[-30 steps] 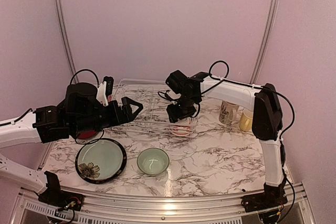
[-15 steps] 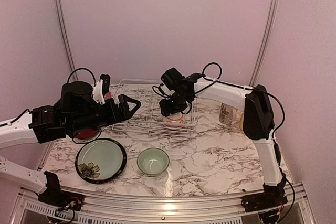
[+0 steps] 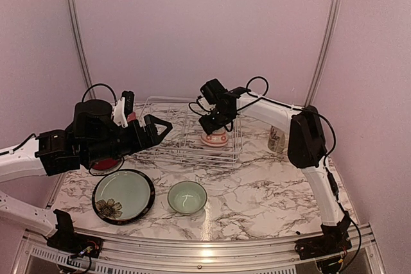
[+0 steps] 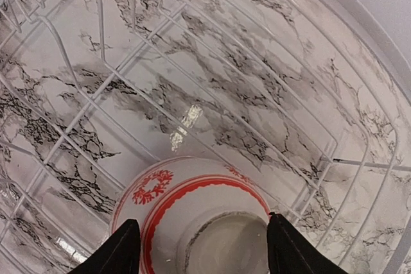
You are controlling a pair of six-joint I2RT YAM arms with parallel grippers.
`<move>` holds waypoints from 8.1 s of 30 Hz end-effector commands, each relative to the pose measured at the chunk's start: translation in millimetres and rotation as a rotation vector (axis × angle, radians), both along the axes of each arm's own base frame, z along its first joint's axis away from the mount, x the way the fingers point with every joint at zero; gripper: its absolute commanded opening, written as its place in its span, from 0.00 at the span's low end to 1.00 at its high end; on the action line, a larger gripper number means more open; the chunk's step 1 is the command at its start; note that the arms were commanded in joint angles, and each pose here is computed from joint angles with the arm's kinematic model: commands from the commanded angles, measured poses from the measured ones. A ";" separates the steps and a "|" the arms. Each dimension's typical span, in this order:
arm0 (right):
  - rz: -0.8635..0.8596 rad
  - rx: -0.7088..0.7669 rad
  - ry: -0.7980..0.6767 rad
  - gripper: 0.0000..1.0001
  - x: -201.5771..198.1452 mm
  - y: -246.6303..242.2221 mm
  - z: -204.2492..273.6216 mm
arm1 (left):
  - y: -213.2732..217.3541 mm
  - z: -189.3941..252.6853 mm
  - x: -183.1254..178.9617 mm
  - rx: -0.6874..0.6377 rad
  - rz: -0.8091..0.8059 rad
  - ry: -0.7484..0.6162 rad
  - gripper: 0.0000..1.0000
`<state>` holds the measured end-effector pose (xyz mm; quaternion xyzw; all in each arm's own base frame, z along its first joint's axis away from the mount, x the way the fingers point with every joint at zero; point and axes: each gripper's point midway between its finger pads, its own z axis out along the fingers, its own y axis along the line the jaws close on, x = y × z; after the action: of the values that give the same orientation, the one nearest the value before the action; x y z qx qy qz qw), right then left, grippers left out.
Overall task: Unload the mixed dishes from the dish rack
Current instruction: Adjust the bowl on the dish rack, then grab the bowl from the dish rack, then pass from the right arm to the left, then place the bowl at the corner of the board.
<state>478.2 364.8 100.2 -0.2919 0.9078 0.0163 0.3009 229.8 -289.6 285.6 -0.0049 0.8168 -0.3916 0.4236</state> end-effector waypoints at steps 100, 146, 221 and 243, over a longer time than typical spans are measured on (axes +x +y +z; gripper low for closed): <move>0.111 -0.241 -0.308 0.43 1.0 -3.1 71.2 | -0.9 6.9 3.6 -0.041 0.012 -0.015 0.99; 0.021 1.146 0.128 0.42 10.5 0.6 151.7 | 1.2 2.4 91.1 -0.405 -0.070 0.151 0.99; 0.242 1.505 0.254 0.43 -62.3 -0.6 231.7 | -86.8 -49.2 191.5 -0.409 0.040 0.265 0.20; 0.093 0.967 -0.077 0.98 -59.4 -56.2 204.2 | -33.7 -36.2 127.7 -0.211 0.047 0.284 0.00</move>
<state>413.9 337.5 321.6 -0.1467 0.7293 0.5300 0.4070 375.9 -335.3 233.2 -0.1497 0.8165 -0.4731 0.2953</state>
